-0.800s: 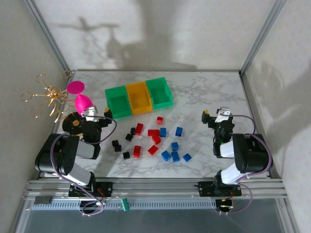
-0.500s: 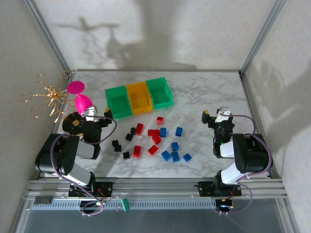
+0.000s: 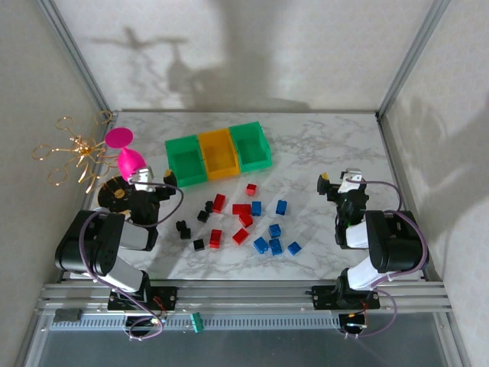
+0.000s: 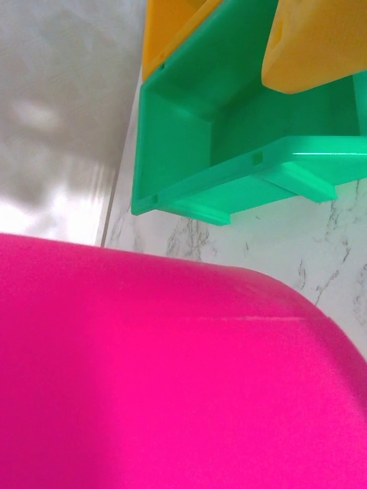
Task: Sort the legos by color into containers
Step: Pick up the lego from the center of the table.
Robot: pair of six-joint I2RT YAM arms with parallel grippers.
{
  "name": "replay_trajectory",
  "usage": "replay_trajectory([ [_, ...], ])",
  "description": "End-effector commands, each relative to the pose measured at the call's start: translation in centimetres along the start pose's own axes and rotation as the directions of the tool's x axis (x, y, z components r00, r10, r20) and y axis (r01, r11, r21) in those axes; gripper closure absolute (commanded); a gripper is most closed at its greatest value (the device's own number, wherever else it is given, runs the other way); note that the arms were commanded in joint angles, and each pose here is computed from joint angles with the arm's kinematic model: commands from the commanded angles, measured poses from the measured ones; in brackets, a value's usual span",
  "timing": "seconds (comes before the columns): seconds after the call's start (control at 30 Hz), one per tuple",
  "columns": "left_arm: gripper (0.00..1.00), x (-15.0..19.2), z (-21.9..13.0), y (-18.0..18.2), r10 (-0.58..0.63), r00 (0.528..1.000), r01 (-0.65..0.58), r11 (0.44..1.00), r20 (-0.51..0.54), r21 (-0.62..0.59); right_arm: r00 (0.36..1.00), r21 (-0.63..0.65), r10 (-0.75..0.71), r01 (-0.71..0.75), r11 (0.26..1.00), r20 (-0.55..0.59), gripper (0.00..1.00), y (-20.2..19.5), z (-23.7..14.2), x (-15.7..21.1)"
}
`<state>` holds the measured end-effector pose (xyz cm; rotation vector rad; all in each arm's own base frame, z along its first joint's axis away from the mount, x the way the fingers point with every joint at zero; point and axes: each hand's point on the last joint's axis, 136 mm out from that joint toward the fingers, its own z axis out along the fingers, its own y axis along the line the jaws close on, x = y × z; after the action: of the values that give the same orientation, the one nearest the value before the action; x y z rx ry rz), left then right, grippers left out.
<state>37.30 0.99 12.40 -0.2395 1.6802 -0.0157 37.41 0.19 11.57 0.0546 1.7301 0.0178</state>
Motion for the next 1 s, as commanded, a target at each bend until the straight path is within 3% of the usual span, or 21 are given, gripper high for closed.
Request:
replay_trajectory([
  [0.0, 0.01, -0.6, 0.3, 0.0, 0.006, 1.0, -0.006, 1.0, 0.011, 0.004, 1.0, -0.014, -0.009, 0.01, 1.0, 0.023, 0.01, 0.1, 0.2, -0.8],
  [0.47, 0.01, -0.8, 0.2, -0.2, 0.016, 1.0, -0.016, 1.0, 0.017, 0.003, 1.0, -0.008, -0.007, 0.007, 1.0, 0.027, 0.01, 0.0, 0.1, -1.0],
  [0.73, 0.01, -1.9, 0.6, -2.8, 0.113, 0.993, -0.112, 0.994, -0.044, 0.015, 1.0, 0.041, 0.01, -0.011, 0.999, 0.028, 0.01, -0.8, -0.7, -2.7],
  [0.97, 0.01, -1.9, 0.7, -3.8, 0.128, 0.987, -0.127, 0.992, -0.092, 0.019, 0.993, 0.072, 0.095, -0.1, 0.992, 0.067, 0.01, -1.3, -0.5, -6.6],
])
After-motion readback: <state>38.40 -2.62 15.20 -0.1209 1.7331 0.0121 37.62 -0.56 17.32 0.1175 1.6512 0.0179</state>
